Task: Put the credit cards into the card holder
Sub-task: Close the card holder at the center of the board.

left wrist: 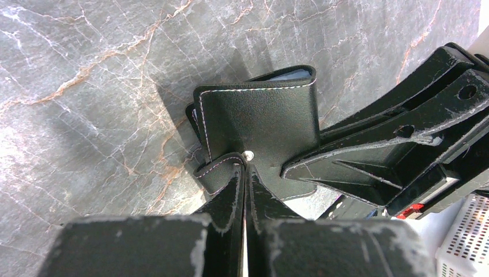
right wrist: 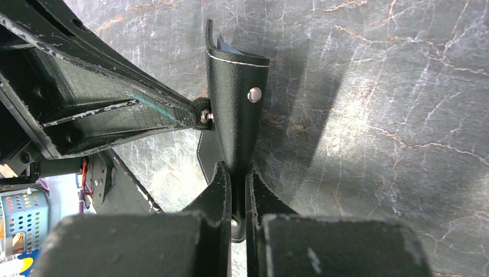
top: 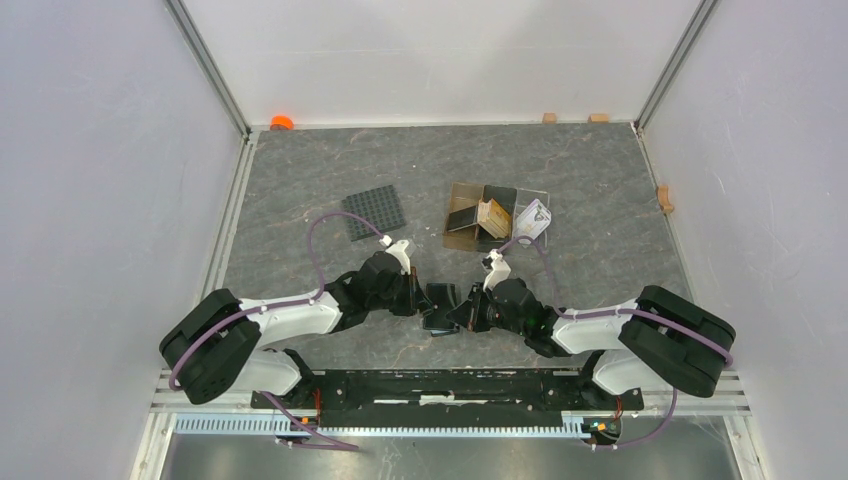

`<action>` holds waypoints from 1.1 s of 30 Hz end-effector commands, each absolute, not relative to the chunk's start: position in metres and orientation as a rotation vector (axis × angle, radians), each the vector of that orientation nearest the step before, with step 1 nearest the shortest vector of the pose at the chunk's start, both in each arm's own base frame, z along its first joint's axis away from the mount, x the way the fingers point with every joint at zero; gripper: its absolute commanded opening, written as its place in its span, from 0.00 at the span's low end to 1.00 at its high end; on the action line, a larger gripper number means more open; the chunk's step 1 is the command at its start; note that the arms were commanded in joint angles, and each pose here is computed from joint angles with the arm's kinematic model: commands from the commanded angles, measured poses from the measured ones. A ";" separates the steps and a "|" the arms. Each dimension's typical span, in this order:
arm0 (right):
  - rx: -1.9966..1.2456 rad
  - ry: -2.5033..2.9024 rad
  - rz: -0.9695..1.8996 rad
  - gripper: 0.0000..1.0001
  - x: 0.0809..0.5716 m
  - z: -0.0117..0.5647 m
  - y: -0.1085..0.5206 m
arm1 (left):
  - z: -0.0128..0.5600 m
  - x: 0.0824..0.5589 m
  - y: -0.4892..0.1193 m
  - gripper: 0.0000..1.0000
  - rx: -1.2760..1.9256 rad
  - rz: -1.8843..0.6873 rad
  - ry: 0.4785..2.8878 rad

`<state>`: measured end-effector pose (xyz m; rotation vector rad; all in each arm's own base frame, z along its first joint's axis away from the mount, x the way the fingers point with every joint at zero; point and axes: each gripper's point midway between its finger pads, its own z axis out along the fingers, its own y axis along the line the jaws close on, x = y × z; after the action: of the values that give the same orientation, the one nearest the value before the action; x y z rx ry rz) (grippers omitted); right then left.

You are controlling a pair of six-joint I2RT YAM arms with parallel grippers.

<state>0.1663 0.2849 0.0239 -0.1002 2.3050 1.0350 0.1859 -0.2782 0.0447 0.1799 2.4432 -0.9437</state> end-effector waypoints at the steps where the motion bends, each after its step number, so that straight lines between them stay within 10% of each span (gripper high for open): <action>1: -0.173 2.504 0.645 0.00 0.152 -0.039 0.228 | 0.066 0.198 -0.288 0.02 0.190 -0.979 2.356; 33: -0.215 2.521 0.596 0.00 0.149 -0.044 0.227 | 0.074 0.204 -0.291 0.02 0.189 -0.979 2.321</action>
<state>0.1661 0.2875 0.0225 -0.1155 2.3103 1.0116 0.1859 -0.2785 0.0456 0.1807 2.4405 -0.9469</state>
